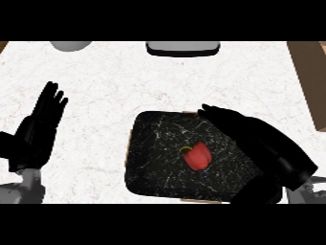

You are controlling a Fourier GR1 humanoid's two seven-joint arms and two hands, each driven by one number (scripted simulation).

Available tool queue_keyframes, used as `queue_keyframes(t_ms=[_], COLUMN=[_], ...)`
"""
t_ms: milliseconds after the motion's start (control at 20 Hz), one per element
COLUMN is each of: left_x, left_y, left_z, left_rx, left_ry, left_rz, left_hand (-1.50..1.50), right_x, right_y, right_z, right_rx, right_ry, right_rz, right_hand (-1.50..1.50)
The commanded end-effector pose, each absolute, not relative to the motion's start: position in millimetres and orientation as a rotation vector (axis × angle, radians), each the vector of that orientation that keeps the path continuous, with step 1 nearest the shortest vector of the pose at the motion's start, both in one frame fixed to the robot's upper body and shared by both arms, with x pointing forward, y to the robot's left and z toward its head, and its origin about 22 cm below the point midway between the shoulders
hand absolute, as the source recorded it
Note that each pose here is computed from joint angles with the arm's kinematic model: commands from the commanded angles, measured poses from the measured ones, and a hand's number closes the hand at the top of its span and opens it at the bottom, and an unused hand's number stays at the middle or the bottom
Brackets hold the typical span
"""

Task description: Pick the bell pepper from the tray and place it in the cardboard box

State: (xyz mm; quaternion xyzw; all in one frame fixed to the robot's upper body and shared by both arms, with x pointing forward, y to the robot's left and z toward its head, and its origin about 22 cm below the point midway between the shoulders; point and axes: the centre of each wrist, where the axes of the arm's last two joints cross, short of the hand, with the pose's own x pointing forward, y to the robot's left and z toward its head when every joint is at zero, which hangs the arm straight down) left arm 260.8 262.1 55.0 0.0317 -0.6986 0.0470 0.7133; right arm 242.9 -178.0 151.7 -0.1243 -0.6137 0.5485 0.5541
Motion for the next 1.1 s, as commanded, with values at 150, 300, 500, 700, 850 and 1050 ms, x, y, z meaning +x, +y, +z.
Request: queue_keyframes(t_ms=[150, 300, 500, 700, 850, 1050], left_x=[261.7, 260.0, 266.3, 253.3, 269.3, 266.4], left_y=[271.7, 259.4, 258.3, 252.0, 263.6, 254.6], left_z=[62.5, 60.5, 57.0, 54.7, 61.2, 61.0], left_rx=[0.068, 0.064, 0.063, 0.053, 0.083, 0.072], left_ry=[-1.546, -1.558, -1.538, -1.539, -1.550, -1.554], left_rz=[0.109, 0.114, 0.109, 0.112, 0.116, 0.093], left_hand=[0.00, 0.00, 0.00, 0.00, 0.00, 0.00], right_x=[250.3, 257.9, 238.2, 262.0, 253.9, 247.6], right_y=[-177.4, -144.1, -172.7, -167.3, -173.4, -146.2], right_z=[128.3, 123.4, 121.6, 110.4, 100.8, 82.6], right_rx=[-0.316, -0.314, -0.297, -0.315, -0.377, -0.380], right_ry=[-1.477, -1.437, -1.426, -1.431, -1.404, -1.411], right_rz=[1.263, 1.301, 1.314, 1.293, 1.320, 1.312], right_hand=[-1.50, -1.50, -1.50, -1.50, -1.50, -1.50])
